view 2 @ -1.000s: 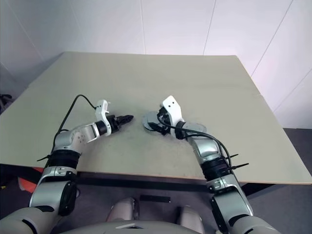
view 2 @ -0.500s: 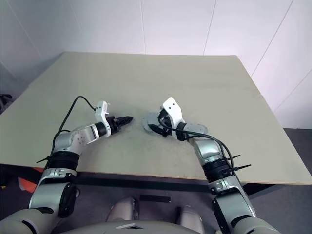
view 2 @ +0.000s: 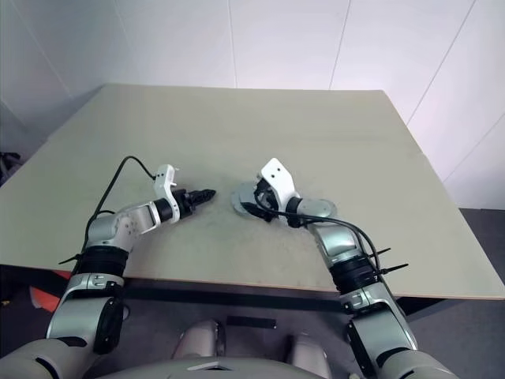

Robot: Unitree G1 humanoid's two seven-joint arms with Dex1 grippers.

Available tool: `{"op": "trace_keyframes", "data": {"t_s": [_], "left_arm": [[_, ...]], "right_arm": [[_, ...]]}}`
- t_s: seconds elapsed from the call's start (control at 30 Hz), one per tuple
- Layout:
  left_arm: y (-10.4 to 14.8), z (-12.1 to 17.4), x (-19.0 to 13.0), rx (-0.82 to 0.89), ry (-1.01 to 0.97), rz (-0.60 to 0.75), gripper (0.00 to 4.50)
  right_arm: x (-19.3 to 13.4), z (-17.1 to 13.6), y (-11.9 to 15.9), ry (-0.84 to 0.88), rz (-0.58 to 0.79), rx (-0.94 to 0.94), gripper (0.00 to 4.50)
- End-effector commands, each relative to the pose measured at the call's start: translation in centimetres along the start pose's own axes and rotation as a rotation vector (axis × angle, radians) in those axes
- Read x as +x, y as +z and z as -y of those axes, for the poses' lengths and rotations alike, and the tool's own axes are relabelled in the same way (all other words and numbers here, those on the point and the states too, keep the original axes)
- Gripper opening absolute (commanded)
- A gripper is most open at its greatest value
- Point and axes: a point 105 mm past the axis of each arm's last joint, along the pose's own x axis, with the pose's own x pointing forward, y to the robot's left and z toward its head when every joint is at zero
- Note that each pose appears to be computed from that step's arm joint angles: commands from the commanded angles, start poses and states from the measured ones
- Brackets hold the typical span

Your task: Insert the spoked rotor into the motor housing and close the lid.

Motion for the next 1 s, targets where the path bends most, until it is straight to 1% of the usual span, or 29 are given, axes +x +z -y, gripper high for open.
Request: {"op": "trace_keyframes", "data": {"t_s": [0.03,0.23,0.53,0.67,1.0], "left_arm": [[1.1,0.8,0.0,0.030,-0.021,0.035,2.39],[1.0,0.9,0.0,0.027,-0.021,0.034,2.39],[0.7,1.0,-0.1,0.024,-0.021,0.029,2.39],[0.6,1.0,-0.1,0.025,-0.021,0.026,2.39],[0.4,0.7,-0.2,0.023,-0.018,0.022,2.39]], "right_arm": [[-0.1,0.3,-0.8,-0.002,-0.041,0.010,3.22],[0.1,0.3,-1.1,-0.010,-0.058,0.020,3.22],[0.2,0.5,-2.6,-0.011,-0.115,0.037,3.22],[0.1,0.6,-2.9,-0.007,-0.120,0.047,3.22],[0.0,1.2,-4.3,-0.029,-0.173,-0.009,3.22]]}}
